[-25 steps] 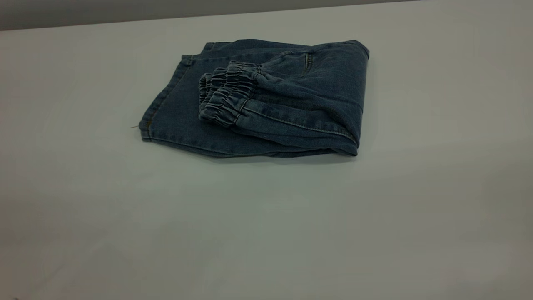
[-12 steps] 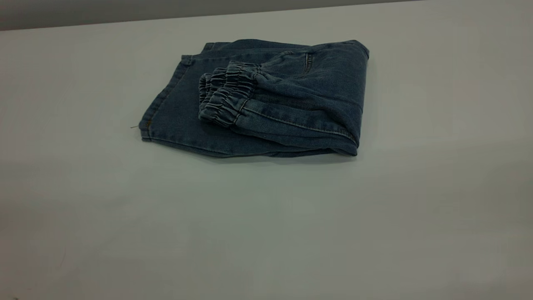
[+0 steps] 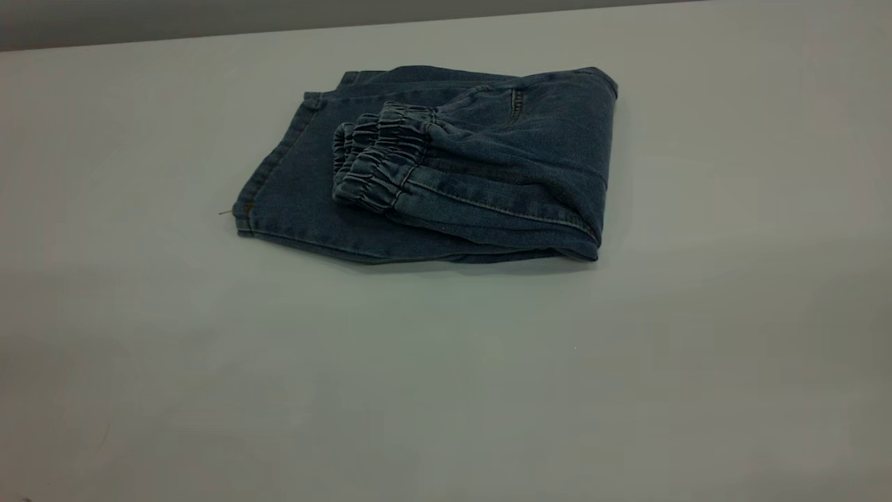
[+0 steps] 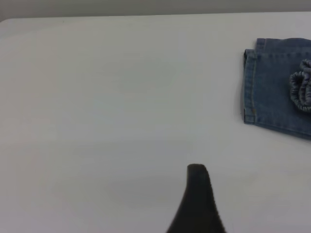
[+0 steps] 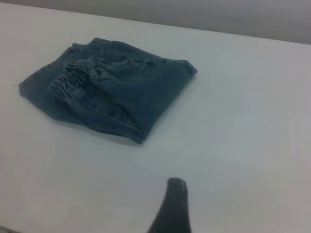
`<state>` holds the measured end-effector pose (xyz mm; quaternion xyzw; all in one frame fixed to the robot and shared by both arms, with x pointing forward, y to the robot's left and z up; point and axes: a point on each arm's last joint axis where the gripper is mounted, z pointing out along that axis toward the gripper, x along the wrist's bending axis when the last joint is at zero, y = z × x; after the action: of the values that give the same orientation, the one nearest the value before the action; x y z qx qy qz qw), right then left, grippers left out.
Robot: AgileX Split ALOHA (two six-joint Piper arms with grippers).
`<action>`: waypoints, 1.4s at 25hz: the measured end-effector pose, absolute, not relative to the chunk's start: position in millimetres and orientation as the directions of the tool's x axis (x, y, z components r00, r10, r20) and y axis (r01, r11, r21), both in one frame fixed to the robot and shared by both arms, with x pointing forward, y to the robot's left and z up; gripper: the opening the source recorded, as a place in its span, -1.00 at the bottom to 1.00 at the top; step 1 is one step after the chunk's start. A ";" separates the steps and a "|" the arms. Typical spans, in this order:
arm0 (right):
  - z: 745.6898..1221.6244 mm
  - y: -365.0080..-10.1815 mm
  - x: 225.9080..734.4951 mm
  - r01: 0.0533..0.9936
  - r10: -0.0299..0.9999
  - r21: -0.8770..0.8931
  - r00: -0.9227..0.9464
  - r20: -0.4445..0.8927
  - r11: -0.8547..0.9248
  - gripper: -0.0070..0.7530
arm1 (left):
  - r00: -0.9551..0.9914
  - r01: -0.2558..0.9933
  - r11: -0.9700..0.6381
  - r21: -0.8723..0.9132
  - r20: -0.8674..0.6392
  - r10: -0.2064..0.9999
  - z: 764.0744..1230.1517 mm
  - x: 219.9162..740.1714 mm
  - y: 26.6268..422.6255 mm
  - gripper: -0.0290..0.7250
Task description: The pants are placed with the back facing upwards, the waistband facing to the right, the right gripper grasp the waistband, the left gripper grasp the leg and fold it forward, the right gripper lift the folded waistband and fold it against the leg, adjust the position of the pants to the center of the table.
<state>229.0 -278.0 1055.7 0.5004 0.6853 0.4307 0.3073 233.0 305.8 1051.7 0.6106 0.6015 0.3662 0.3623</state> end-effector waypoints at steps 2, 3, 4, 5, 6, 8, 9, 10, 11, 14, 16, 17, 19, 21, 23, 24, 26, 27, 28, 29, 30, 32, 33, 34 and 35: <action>1055.7 -278.0 229.0 0.421 0.951 0.898 -0.310 0.010 0.128 0.57 | 0.008 0.469 -0.014 0.883 0.011 1.000 1051.7 233.0 305.8 0.43; 1055.7 -278.0 229.0 0.421 0.951 0.898 -0.310 0.010 0.128 0.57 | 0.008 0.469 -0.014 0.883 0.011 1.000 1051.7 233.0 305.8 0.43; 1055.7 -278.0 229.0 0.421 0.951 0.898 -0.310 0.010 0.128 0.57 | 0.008 0.469 -0.014 0.883 0.011 1.000 1051.7 233.0 305.8 0.43; 1055.7 -278.1 229.0 0.422 0.951 0.898 -0.309 0.010 0.128 0.57 | 0.008 0.469 -0.014 0.883 0.011 1.000 1051.7 233.0 305.8 0.43; 1055.6 -278.4 229.1 0.423 0.952 0.897 -0.304 0.012 0.124 0.57 | 0.008 0.469 -0.014 0.883 0.011 1.000 1051.7 233.0 305.8 0.43; 1055.3 -281.1 229.8 0.429 0.961 0.896 -0.275 0.007 0.116 0.57 | 0.008 0.469 -0.014 0.883 0.011 1.000 1051.7 233.0 305.8 0.43; 1055.1 -283.4 230.4 0.434 0.969 0.895 -0.246 0.008 0.103 0.57 | 0.008 0.469 -0.014 0.883 0.011 1.000 1051.7 233.0 305.8 0.43; 1055.2 -285.9 231.0 0.437 0.977 0.896 -0.213 0.014 0.083 0.57 | 0.008 0.469 -0.014 0.883 0.011 1.000 1051.7 233.0 305.8 0.43; 1054.9 -288.1 231.6 0.443 0.983 0.895 -0.181 0.024 0.060 0.57 | 0.008 0.469 -0.014 0.883 0.011 1.000 1051.7 233.0 305.8 0.43; 1054.2 -295.8 232.5 0.454 0.996 0.891 -0.079 0.038 0.002 0.57 | 0.008 0.469 -0.014 0.883 0.011 1.000 1051.7 233.0 305.8 0.43; 1054.1 -298.9 232.8 0.455 0.998 0.890 -0.033 0.052 -0.031 0.57 | 0.008 0.469 -0.014 0.883 0.011 1.000 1051.7 233.0 305.8 0.43; 1054.1 -300.1 232.9 0.454 0.998 0.890 -0.018 0.054 -0.040 0.57 | 0.008 0.469 -0.014 0.883 0.011 1.000 1051.7 233.0 305.8 0.43; 1054.1 -299.9 232.9 0.455 0.998 0.890 -0.018 0.060 -0.046 0.57 | 0.008 0.469 -0.014 0.883 0.011 1.000 1051.7 233.0 305.8 0.43; 1054.1 -297.5 232.7 0.456 0.997 0.889 -0.045 0.063 -0.036 0.57 | 0.008 0.469 -0.014 0.883 0.011 1.000 1051.7 233.0 305.8 0.43; 1053.9 -296.6 232.7 0.454 0.997 0.891 -0.076 0.024 0.013 0.57 | 0.008 0.469 -0.014 0.883 0.011 1.000 1051.7 233.0 305.8 0.43; 1053.8 -297.0 232.8 0.453 0.997 0.891 -0.081 0.007 0.031 0.57 | 0.008 0.469 -0.014 0.883 0.011 1.000 1051.7 233.0 305.8 0.43; 1053.8 -297.1 232.8 0.452 0.996 0.891 -0.086 -0.004 0.043 0.57 | 0.008 0.469 -0.014 0.883 0.011 1.000 1051.7 233.0 305.8 0.43; 1053.8 -297.1 232.8 0.452 0.997 0.891 -0.084 -0.001 0.038 0.57 | 0.008 0.469 -0.014 0.883 0.011 1.000 1051.7 233.0 305.8 0.43; 1053.8 -297.1 232.8 0.452 0.997 0.891 -0.082 0.003 0.034 0.57 | 0.008 0.469 -0.014 0.883 0.011 1.000 1051.7 233.0 305.8 0.43; 1053.8 -297.1 232.8 0.452 0.997 0.891 -0.082 0.003 0.034 0.57 | 0.008 0.469 -0.014 0.883 0.011 1.000 1051.7 233.0 305.8 0.43; 1053.8 -297.1 232.8 0.452 0.997 0.891 -0.082 0.003 0.034 0.57 | 0.008 0.469 -0.014 0.883 0.011 1.000 1051.7 233.0 305.8 0.43; 1053.8 -297.1 232.8 0.452 0.997 0.891 -0.082 0.003 0.034 0.57 | 0.008 0.469 -0.014 0.883 0.011 1.000 1051.7 233.0 305.8 0.43; 1053.8 -297.1 232.8 0.452 0.997 0.891 -0.082 0.003 0.034 0.57 | 0.008 0.469 -0.014 0.883 0.011 1.000 1051.7 233.0 305.8 0.43; 1053.8 -297.1 232.8 0.452 0.997 0.891 -0.082 0.003 0.034 0.57 | 0.008 0.469 -0.014 0.883 0.011 1.000 1051.7 233.0 305.8 0.43; 1053.8 -297.1 232.8 0.452 0.997 0.891 -0.082 0.003 0.034 0.57 | 0.008 0.469 -0.014 0.883 0.011 1.000 1051.7 233.0 305.8 0.43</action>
<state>232.8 -297.1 1053.8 0.5784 0.6263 0.3853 0.3531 233.0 305.8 1051.7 0.6106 0.6015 0.3662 0.3623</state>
